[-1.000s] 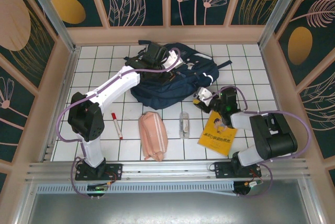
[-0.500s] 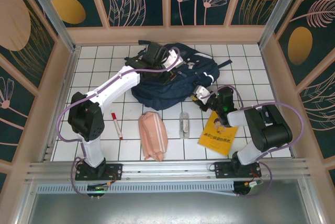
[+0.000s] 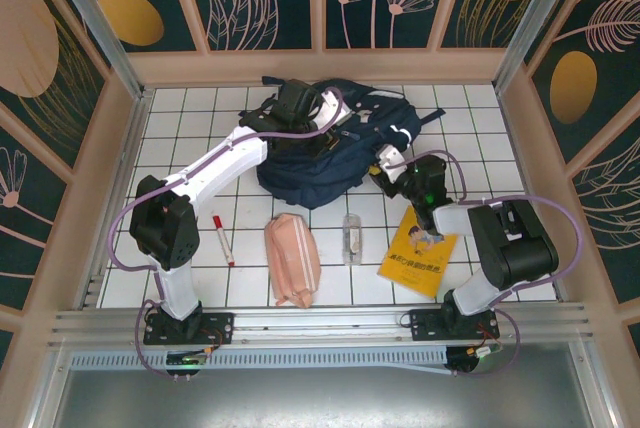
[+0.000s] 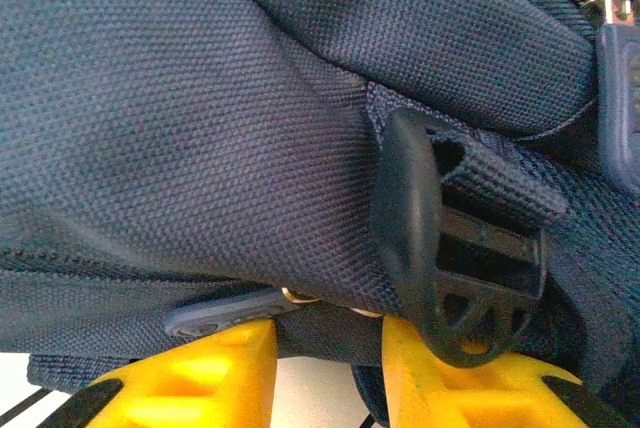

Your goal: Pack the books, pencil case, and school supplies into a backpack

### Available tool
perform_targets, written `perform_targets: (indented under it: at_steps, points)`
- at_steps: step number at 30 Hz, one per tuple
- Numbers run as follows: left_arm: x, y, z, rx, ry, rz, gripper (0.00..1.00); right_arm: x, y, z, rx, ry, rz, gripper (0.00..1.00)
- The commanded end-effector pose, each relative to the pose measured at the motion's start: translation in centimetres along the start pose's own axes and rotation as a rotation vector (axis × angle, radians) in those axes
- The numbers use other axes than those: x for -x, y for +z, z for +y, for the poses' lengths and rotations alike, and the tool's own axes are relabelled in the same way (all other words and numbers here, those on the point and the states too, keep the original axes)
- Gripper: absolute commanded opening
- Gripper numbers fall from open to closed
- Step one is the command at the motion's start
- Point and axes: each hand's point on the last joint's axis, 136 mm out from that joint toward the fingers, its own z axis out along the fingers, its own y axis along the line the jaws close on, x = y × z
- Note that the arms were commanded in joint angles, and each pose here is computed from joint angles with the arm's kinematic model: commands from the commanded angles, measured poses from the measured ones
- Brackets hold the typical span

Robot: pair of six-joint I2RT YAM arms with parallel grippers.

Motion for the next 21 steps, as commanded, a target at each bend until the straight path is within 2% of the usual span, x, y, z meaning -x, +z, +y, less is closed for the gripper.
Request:
perform_targets:
  at_steps: [1, 7, 11, 14, 17, 21]
  points:
    - [3.8, -1.6, -0.1, -0.009, 0.021, -0.143, 0.0, 0.5, 0.6, -0.1, 0.011, 0.003, -0.001, 0.32]
    - [3.9, -1.5, 0.3, 0.009, 0.006, -0.149, 0.0, 0.5, -0.8, 2.8, 0.146, -0.064, -0.036, 0.33]
    - [4.0, -1.4, 0.2, 0.006, 0.003, -0.153, 0.0, 0.5, -0.9, 4.0, 0.247, -0.075, -0.015, 0.36]
    - [4.0, -1.2, 0.2, 0.006, -0.003, -0.153, 0.0, 0.7, -0.6, 3.3, 0.23, -0.059, -0.005, 0.4]
    - [3.9, -1.2, 0.3, 0.007, -0.009, -0.149, 0.0, 1.3, 0.4, 0.9, 0.132, 0.068, 0.045, 0.41]
    - [3.7, -1.2, 0.3, 0.01, -0.009, -0.149, 0.0, 1.2, 0.9, -2.5, 0.003, 0.391, 0.155, 0.43]
